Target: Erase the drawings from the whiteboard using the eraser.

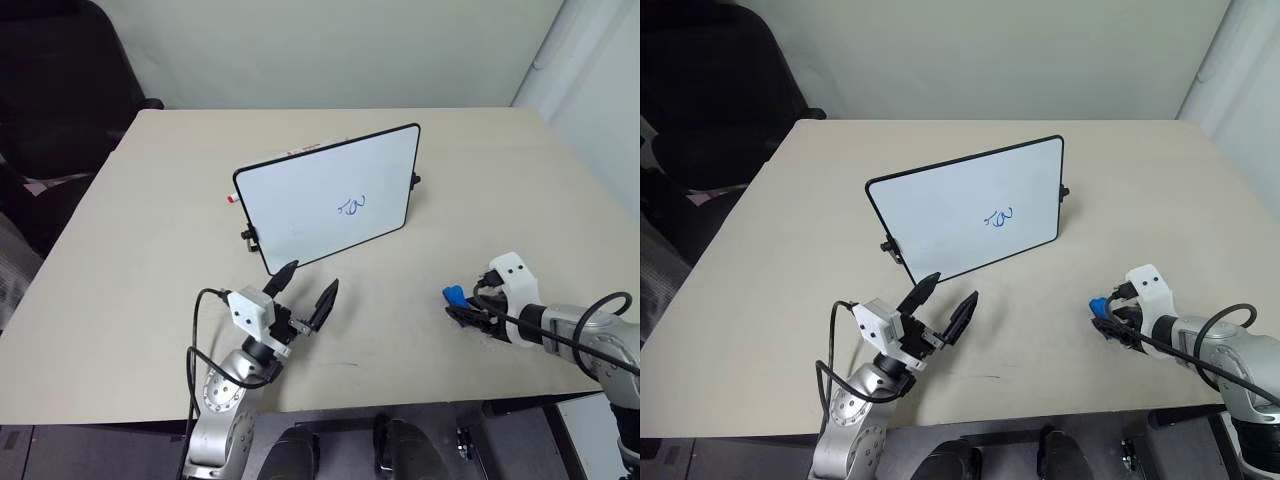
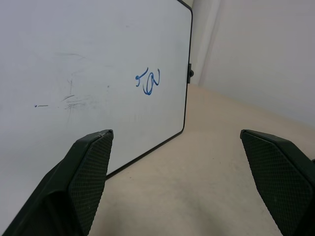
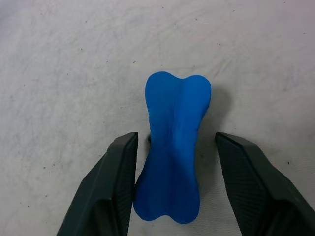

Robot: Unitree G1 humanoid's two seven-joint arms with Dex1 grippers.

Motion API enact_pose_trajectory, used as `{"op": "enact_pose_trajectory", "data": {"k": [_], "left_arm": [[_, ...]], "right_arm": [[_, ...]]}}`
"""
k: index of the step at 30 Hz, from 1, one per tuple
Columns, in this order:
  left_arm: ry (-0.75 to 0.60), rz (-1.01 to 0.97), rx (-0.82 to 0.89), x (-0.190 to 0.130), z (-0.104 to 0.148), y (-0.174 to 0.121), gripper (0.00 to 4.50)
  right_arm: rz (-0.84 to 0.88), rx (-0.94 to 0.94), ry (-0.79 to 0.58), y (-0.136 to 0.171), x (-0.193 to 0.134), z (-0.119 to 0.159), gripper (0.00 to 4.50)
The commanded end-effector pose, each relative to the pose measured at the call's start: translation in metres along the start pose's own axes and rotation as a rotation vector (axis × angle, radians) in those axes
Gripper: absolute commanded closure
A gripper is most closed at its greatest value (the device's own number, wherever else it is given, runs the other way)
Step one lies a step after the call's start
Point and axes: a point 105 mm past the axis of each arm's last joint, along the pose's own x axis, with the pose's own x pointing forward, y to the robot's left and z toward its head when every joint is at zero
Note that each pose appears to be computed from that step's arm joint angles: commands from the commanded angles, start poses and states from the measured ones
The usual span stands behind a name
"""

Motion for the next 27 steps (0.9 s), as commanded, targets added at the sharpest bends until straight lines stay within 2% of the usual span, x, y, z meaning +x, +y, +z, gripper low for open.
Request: {"op": "enact_pose_trajectory", "data": {"k": [1,3,8,10,18,21,27], "left_arm": [[-0.044,-0.013,0.007,0.002,0.011,-0.006,0.00],[-0.044,-0.013,0.005,0.002,0.011,-0.006,0.00],[-0.045,-0.014,0.002,0.003,0.011,-0.007,0.00],[-0.046,-0.015,0.003,0.003,0.011,-0.007,0.00],[-0.044,-0.010,0.008,0.003,0.011,-0.005,0.00],[-0.043,0.001,0.013,0.002,0.011,-0.001,0.00],[-0.043,0.005,0.014,0.003,0.012,0.005,0.00]], "right_arm": [[0.008,-0.028,0.015,0.002,-0.001,-0.002,1.82],[0.011,-0.035,0.012,0.003,-0.002,-0.001,2.25],[0.022,-0.052,-0.011,0.005,-0.004,0.005,3.90],[0.022,-0.058,-0.030,0.005,-0.005,0.008,4.28],[0.148,-0.094,-0.182,0.037,-0.006,0.040,4.36],[0.191,-0.097,-0.278,0.052,0.002,0.064,4.36],[0.170,-0.059,-0.418,0.064,0.034,0.114,4.36]]}}
